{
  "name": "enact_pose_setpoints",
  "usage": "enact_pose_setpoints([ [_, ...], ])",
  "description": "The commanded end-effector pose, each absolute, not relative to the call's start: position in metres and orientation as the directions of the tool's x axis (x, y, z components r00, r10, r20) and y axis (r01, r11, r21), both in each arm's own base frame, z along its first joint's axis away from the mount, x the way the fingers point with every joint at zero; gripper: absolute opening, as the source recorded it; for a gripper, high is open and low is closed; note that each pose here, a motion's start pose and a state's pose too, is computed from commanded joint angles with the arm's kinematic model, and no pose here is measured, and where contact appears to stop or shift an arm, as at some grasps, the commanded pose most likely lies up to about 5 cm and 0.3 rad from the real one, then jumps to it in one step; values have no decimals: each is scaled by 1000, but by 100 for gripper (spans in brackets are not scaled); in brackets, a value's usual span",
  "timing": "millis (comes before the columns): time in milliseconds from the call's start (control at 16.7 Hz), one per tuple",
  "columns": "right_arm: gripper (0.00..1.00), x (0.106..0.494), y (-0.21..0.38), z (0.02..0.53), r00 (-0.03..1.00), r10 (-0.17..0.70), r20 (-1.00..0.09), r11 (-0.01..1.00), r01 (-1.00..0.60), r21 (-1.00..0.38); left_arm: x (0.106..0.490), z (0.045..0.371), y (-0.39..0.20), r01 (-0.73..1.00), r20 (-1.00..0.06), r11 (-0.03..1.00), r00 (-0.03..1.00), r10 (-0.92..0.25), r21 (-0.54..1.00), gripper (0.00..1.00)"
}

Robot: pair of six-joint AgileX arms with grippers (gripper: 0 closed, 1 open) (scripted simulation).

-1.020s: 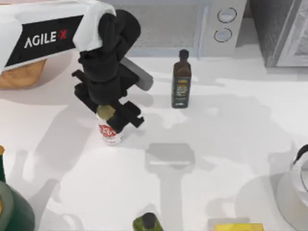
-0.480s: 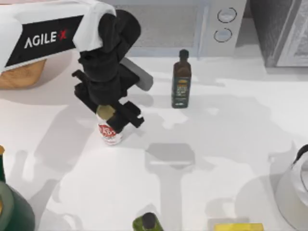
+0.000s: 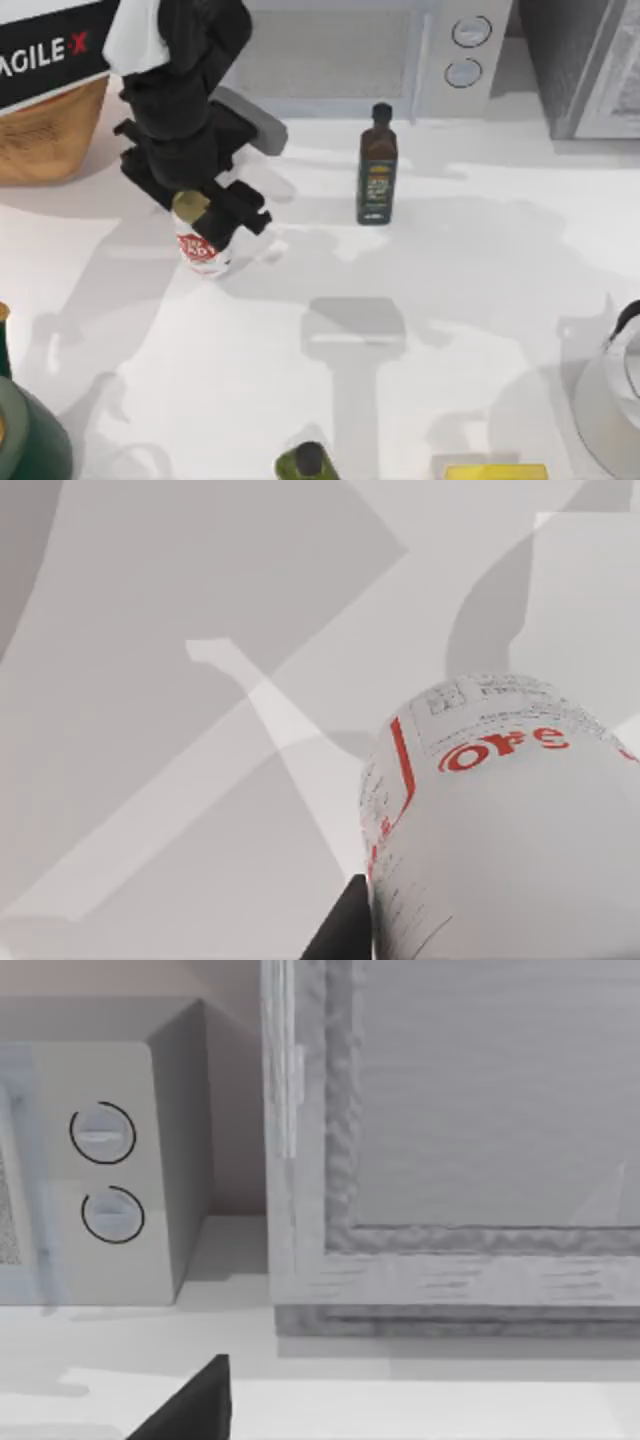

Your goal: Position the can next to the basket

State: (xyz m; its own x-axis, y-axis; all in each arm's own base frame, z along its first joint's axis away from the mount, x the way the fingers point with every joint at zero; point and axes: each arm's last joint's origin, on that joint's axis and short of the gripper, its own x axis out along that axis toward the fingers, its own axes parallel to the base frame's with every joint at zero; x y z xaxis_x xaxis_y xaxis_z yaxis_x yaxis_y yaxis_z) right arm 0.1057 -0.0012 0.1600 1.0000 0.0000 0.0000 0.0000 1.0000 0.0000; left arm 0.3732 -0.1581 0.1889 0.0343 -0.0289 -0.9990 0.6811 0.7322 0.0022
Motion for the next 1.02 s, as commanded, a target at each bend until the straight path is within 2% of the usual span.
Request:
enact_pose_setpoints([
  [240,100,106,-1,160,1000,0,0,1000,0,0,379,247,-68,517,-991,856,125,-52,20,0],
  [360,100,106,-1,160,1000,0,0,1000,0,0,376,255,-13,386,-989,922,144,-33,25,0],
  [480,100,106,-1,160,1000,0,0,1000,0,0,372,244,39,242,-992,970,124,-6,24,0],
  [660,100,106,-1,160,1000,0,0,1000,0,0,364,205,93,76,-999,997,48,10,14,0],
  [780,100,106,-1,160,1000,0,0,1000,0,0,361,182,109,27,-1000,1000,9,3,3,0],
  [1020,100,106,-1,160,1000,0,0,1000,0,0,360,178,111,20,-1000,1000,2,0,1,0],
])
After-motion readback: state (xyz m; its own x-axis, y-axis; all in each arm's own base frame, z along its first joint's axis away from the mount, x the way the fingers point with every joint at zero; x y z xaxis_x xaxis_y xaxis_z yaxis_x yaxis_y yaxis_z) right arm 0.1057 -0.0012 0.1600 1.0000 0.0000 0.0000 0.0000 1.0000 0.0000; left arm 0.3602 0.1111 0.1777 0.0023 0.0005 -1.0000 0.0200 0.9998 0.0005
